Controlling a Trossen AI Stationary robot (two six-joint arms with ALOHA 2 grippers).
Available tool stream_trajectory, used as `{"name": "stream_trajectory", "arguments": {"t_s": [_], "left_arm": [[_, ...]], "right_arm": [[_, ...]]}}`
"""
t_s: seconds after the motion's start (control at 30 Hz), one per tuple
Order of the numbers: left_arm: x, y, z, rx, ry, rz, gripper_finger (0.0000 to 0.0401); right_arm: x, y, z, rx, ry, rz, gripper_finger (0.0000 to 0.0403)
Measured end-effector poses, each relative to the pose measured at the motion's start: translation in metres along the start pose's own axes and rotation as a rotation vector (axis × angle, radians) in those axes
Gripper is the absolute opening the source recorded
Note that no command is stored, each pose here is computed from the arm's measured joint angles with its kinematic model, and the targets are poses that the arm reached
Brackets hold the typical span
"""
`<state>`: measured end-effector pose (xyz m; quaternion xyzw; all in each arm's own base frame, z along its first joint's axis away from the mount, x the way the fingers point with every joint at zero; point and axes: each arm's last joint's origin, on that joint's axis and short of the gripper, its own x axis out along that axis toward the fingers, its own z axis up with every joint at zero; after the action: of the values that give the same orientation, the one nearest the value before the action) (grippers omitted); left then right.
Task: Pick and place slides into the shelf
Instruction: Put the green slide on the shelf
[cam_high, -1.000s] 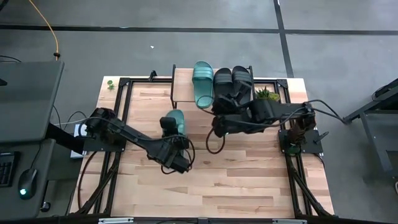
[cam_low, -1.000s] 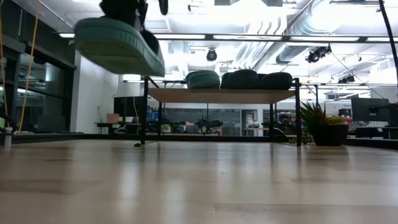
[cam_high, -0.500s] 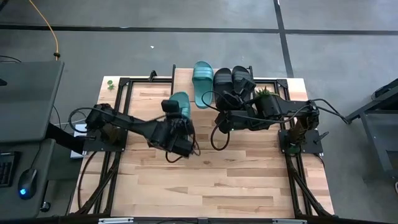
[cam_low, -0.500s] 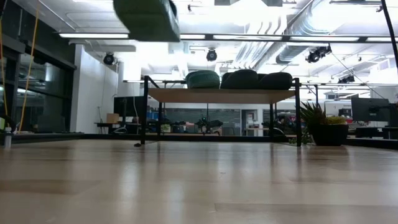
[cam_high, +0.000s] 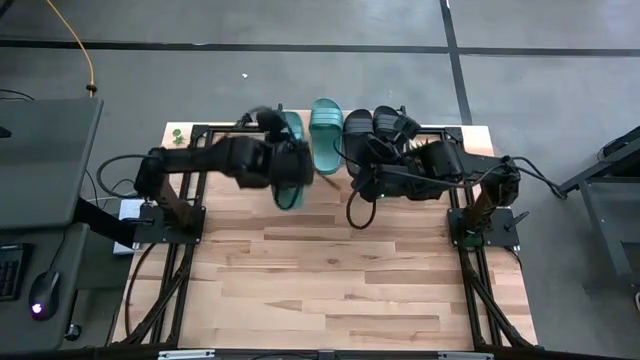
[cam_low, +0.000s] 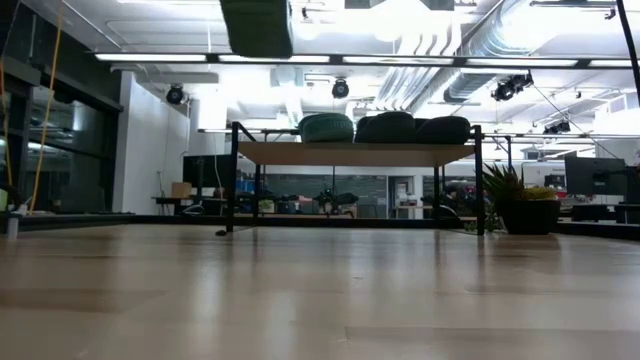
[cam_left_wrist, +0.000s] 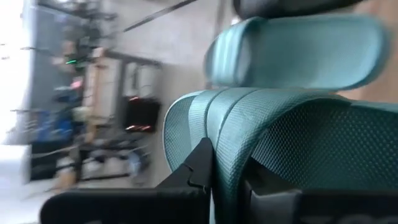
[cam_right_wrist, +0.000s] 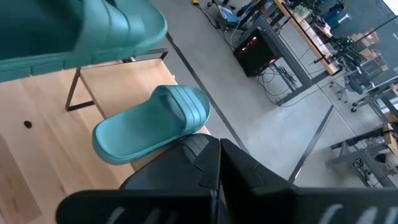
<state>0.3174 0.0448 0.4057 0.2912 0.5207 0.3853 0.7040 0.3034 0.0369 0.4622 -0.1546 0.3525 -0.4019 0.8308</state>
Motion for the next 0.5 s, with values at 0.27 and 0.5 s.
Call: {"name": "stream_trajectory", "arguments": {"t_s": [0.27,0.5], "left_arm": [[0.03,0.029,0.006,-0.041,-0.073,-0.097,0.0017],[0.061,0.043,0.002,-0.083,-0.063,-0.152,0.0011]], "right_arm": [[0.005,-0.002,0.0,0.001,0.024,0.028,0.0],[0.004,-0.002,0.0,-0.004,0.025,0.035,0.0]]}}
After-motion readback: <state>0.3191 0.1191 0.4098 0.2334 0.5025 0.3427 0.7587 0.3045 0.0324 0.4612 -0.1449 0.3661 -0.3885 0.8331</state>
